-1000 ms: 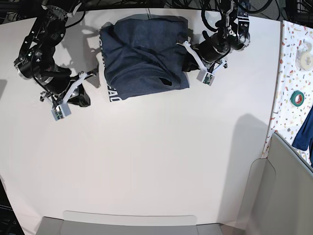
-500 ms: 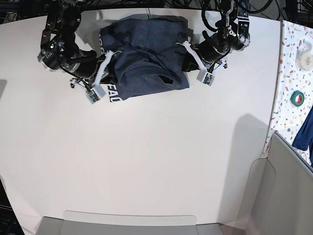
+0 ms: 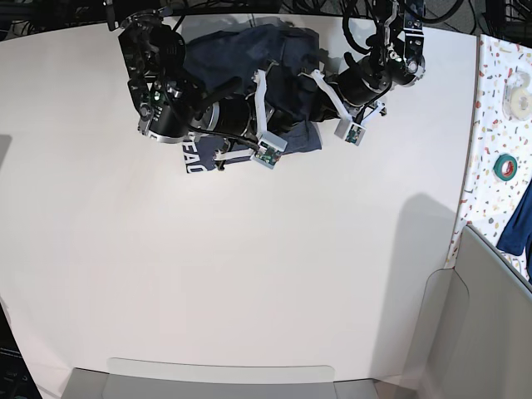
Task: Layout the t-shirt on the table in an organized manner, then fold the t-shirt properly
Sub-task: 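Square the folded bundle edges with both grippers, then grasp the folded bundle with the right gripper and rotate it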
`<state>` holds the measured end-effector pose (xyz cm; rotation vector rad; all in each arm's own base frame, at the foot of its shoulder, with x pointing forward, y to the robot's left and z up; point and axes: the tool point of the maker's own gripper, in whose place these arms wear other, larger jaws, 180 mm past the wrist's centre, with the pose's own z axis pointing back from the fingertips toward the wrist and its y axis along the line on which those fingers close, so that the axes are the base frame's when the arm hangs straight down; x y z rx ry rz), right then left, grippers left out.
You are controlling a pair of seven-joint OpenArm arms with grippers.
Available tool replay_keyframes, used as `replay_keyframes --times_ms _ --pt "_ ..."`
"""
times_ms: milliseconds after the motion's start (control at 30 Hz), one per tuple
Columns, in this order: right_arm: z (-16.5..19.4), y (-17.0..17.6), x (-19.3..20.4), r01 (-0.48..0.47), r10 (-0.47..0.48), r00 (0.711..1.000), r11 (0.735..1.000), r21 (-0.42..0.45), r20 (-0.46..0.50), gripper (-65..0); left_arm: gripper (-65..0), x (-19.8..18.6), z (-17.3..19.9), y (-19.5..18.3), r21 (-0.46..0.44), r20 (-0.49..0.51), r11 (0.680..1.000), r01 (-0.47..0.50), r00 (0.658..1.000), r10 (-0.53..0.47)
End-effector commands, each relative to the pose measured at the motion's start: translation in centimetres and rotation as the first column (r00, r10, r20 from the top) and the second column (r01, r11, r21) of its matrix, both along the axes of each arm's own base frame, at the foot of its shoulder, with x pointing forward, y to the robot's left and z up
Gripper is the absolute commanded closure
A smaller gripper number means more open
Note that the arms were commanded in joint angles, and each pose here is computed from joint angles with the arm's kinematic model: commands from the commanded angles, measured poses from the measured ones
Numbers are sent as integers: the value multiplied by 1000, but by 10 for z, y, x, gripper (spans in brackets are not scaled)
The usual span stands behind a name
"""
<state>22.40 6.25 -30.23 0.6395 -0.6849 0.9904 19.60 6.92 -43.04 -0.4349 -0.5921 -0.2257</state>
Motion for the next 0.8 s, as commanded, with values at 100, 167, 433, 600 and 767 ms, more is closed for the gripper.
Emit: replay_keyframes --times_ms 100,167,433,600,767 --pt "21 -14 28 83 -86 994 995 54 60 0 0 -4 -4 13 93 -36 996 15 999 -12" --pt "23 -37 44 170 -174 982 984 57 67 0 0 11 17 16 93 44 996 -4 999 0" --pt "30 -125 95 442 -441 889 897 20 126 0 0 37 94 72 117 271 971 -209 947 172" --pt "5 -161 122 517 -497 854 844 -142 153 0 0 10 90 37 -49 175 995 -92 979 99" --pt "-7 -140 141 447 -417 892 872 -198 176 0 0 -16 96 3 -147 147 980 135 983 -113"
